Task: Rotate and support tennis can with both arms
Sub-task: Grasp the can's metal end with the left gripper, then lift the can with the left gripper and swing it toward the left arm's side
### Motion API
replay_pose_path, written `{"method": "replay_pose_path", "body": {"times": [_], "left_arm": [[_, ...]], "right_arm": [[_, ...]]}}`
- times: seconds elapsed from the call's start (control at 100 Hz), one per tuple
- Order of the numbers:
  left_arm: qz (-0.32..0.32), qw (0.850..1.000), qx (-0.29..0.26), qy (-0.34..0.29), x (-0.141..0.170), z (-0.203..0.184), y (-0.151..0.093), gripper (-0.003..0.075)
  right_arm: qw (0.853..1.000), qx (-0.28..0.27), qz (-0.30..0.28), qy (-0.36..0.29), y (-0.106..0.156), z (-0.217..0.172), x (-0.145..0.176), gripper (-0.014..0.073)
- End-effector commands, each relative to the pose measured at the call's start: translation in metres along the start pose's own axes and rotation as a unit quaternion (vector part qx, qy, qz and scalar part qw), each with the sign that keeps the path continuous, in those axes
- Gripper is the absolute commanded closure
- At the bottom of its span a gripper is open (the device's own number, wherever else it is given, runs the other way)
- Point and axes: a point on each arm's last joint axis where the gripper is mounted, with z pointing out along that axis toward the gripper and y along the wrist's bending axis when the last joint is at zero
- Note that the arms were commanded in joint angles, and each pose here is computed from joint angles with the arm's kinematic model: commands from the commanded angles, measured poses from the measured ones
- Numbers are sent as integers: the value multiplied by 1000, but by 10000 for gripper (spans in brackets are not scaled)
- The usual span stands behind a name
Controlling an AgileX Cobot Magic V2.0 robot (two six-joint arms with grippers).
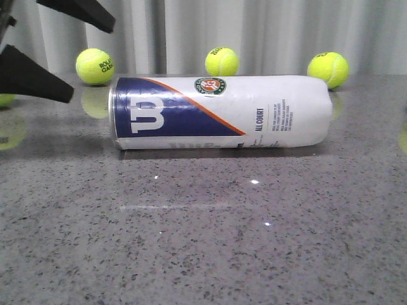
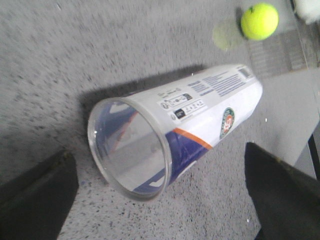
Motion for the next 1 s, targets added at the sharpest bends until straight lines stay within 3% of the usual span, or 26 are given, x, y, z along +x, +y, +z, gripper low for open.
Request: {"method": "replay_pose_path", "body": {"times": [0.0,0.41,0.52,0.71,0.99], "left_arm": [[12,999,44,-2,-4,7,-20,81],[-12,989,137,47,1,55,-29,95],[-17,989,141,46,1,56,-28,242],[-4,988,146,42,0,56,-29,745],[58,975,212,37,-4,44,-51,741]], "right_arm": [[999,13,3,-47,-2,-2,-15,663],[999,13,3,-47,-2,-2,-15,663],[999,13,3,-47,-2,-2,-15,663],[999,13,3,-47,-2,-2,-15,663],[999,13,3,-47,-2,-2,-15,663]]}}
